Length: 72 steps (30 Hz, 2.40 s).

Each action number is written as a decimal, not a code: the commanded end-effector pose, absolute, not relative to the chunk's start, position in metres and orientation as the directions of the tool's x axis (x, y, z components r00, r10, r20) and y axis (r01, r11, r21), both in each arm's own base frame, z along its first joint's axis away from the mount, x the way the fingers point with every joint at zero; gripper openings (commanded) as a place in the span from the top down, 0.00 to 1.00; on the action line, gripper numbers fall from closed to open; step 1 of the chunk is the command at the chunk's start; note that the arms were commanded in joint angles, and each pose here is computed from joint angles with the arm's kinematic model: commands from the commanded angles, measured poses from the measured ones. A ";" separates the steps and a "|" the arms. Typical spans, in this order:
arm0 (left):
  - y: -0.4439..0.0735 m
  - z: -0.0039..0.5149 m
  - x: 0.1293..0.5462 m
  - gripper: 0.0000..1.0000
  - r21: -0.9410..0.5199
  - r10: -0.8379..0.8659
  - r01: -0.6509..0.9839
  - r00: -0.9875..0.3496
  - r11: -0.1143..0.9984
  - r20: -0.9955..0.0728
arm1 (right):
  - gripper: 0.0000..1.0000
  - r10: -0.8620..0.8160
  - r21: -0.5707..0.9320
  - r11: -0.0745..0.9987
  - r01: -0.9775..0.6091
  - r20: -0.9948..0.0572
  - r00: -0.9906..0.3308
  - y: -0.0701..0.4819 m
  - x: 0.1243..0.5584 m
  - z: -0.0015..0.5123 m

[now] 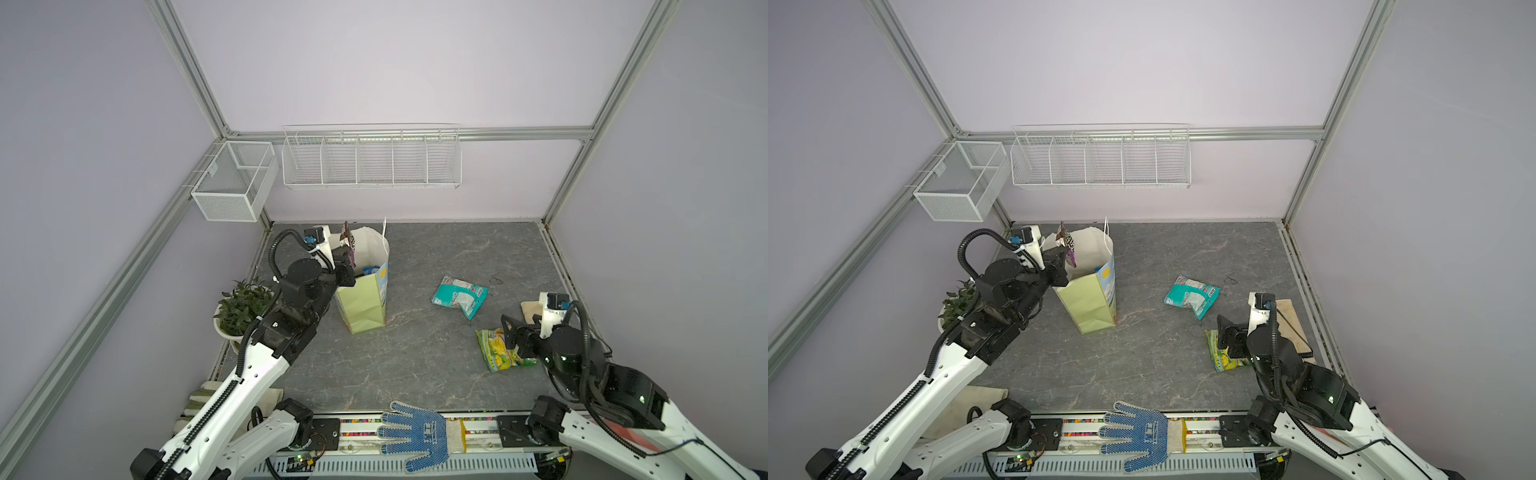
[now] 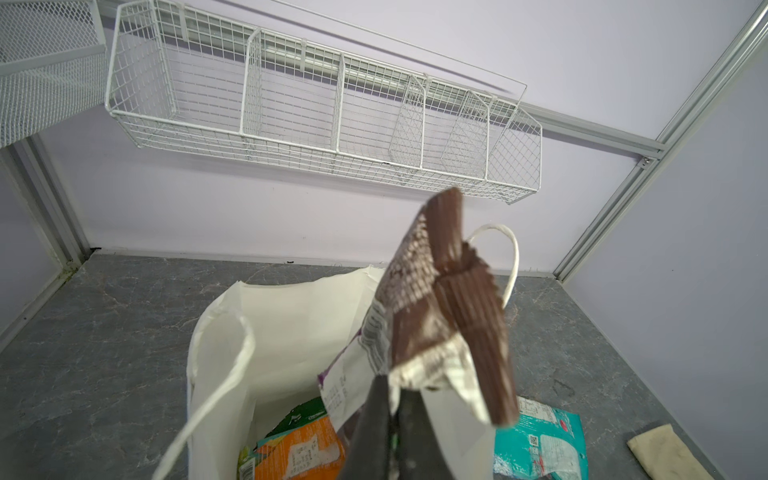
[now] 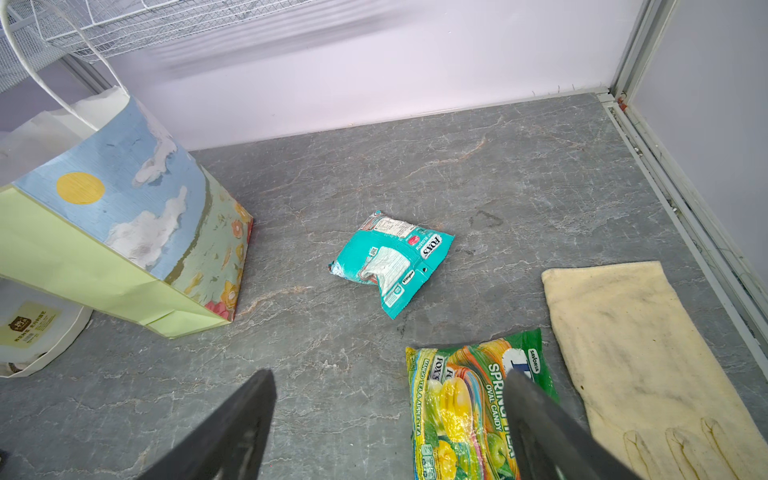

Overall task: Place the snacks into the paper bag
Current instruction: 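Hold the chocolate bar over the bag opening and open the left gripper, then withdraw the left gripper while the right gripper reaches toward the green Spring Tea packet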

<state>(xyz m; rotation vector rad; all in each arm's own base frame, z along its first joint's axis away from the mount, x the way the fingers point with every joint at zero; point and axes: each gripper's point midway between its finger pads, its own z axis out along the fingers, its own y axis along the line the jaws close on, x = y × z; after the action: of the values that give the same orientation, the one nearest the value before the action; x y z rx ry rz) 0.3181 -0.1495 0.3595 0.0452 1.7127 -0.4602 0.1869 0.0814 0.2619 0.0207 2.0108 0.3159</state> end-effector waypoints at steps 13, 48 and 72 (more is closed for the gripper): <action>-0.153 0.385 0.305 0.48 -0.322 -0.276 0.348 -0.175 0.881 -0.945 | 0.12 0.164 0.242 0.963 -0.121 -0.877 -0.451 0.083 0.188 0.261; -0.283 0.318 0.224 0.45 -0.196 -0.007 0.683 -0.269 0.704 -0.963 | 0.11 0.221 0.344 0.939 -0.009 -0.623 -0.750 0.116 0.210 0.188; -0.305 0.202 0.178 0.45 -0.259 0.073 0.659 -0.432 0.706 -0.899 | 0.11 0.435 0.392 0.870 0.300 -0.321 -0.841 0.095 0.221 0.122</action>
<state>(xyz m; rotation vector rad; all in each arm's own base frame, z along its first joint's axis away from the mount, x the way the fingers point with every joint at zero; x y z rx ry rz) 0.1762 -0.3074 0.1982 0.6213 1.9346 -0.7223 0.2256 0.0950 0.1334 0.4739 2.6085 0.4256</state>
